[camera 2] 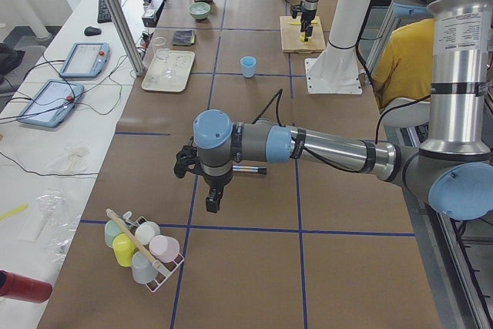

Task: Squeeze lemon into cup
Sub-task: 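Move the right gripper down to the lemon slice on the cutting board, then grasp the lemon slice with the right gripper and lift it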

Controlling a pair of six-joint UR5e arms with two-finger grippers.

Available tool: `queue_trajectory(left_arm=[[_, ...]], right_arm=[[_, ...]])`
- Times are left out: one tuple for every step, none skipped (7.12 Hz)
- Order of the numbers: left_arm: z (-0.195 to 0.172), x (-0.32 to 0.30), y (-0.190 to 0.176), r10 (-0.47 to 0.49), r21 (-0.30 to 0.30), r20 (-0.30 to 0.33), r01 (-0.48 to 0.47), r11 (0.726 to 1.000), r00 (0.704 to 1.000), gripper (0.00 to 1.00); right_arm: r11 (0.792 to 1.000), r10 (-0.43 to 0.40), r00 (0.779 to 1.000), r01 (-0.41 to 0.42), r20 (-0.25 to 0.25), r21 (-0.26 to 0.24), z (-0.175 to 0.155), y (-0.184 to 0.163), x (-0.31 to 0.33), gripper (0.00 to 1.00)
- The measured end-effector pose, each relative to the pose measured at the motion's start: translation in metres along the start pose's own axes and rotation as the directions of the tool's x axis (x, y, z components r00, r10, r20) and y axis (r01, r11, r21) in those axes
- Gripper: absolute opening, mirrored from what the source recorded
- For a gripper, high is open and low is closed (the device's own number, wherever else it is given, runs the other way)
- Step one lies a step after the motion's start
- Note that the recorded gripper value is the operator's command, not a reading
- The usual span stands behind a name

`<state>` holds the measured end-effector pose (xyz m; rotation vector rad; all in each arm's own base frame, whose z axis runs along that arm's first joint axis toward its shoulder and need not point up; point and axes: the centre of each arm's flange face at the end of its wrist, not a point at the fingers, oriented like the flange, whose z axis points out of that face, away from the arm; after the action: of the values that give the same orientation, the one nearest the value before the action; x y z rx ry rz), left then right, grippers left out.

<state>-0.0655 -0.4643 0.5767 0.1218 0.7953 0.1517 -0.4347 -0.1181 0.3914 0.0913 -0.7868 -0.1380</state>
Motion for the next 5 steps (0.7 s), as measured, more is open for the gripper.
queue_trajectory(left_arm=[[-0.0001,0.0001,0.0,0.001,0.0,0.0,-0.001,1.0,1.0,1.0],[-0.0001,0.0001,0.0,0.001,0.0,0.0,-0.001,1.0,1.0,1.0],[-0.0002,0.0002,0.0,0.001,0.0,0.0,-0.001,1.0,1.0,1.0],[0.0,0.0,0.0002,0.0,0.0,0.0,0.0,1.0,1.0,1.0],[0.0002,-0.0002,0.0005,0.0,0.0,0.0,0.0,1.0,1.0,1.0]], right_arm=[[1.0,0.001,1.0,-0.001,0.0,-0.011,0.0006,0.0008,0.0004,0.91],[1.0,0.002,1.0,-0.002,-0.001,-0.017,0.0009,0.0009,0.0011,0.89],[1.0,0.003,1.0,-0.003,-0.004,-0.019,0.0019,0.001,0.002,0.86],[1.0,0.003,1.0,-0.003,-0.007,-0.021,0.0035,0.0013,0.0028,0.77],[1.0,0.002,1.0,-0.003,-0.008,-0.021,0.0043,0.0014,0.003,0.55]])
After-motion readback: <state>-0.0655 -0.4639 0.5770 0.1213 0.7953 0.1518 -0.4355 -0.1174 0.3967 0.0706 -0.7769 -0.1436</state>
